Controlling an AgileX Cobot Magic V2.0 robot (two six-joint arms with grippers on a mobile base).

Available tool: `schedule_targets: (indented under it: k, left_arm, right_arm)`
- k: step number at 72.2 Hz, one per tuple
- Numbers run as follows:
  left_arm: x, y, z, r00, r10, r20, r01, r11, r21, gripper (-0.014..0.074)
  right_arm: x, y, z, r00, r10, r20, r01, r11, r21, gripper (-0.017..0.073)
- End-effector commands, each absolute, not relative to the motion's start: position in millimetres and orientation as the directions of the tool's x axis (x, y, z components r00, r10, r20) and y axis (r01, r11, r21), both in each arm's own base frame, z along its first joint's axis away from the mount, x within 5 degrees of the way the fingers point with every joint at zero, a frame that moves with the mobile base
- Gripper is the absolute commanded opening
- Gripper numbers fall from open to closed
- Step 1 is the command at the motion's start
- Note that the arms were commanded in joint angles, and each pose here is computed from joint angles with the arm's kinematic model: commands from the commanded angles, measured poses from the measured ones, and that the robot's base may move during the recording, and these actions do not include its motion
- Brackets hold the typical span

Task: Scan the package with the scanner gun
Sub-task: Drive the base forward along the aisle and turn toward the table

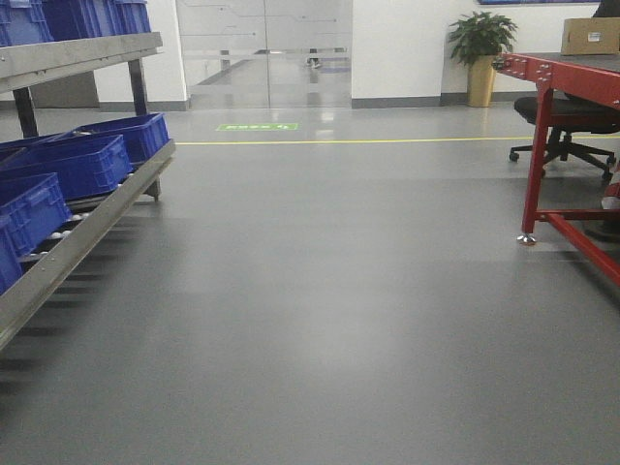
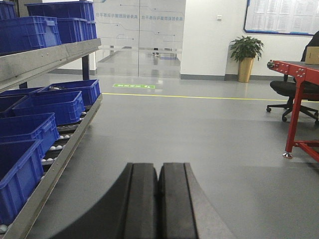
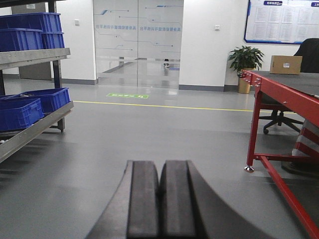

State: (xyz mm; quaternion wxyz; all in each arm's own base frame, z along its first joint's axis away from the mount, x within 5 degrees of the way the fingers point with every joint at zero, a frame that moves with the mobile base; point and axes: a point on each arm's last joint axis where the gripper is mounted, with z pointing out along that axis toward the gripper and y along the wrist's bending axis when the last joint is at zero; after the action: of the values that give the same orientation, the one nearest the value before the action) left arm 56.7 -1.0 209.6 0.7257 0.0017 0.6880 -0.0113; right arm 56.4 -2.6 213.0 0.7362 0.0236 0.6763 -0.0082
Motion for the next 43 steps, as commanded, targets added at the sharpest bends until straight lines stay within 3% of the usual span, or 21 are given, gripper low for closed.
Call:
schedule_targets:
  k: [1,43]
  left_arm:
    - [56.2,-1.3,212.1,0.074,-0.019,-0.997,0.024,1.000,-0.018,-0.0111]
    - [56.2,-1.3,212.1,0.074,-0.019,-0.997,0.024,1.000,-0.018,-0.0111]
  right_arm:
    - [55.9,-2.7,215.3,0.112,0.016,-0.994,0.045,0.999,0.021,-0.0169]
    - [55.9,-2.7,215.3,0.112,0.016,-0.994,0.045,0.999,0.021,-0.0169]
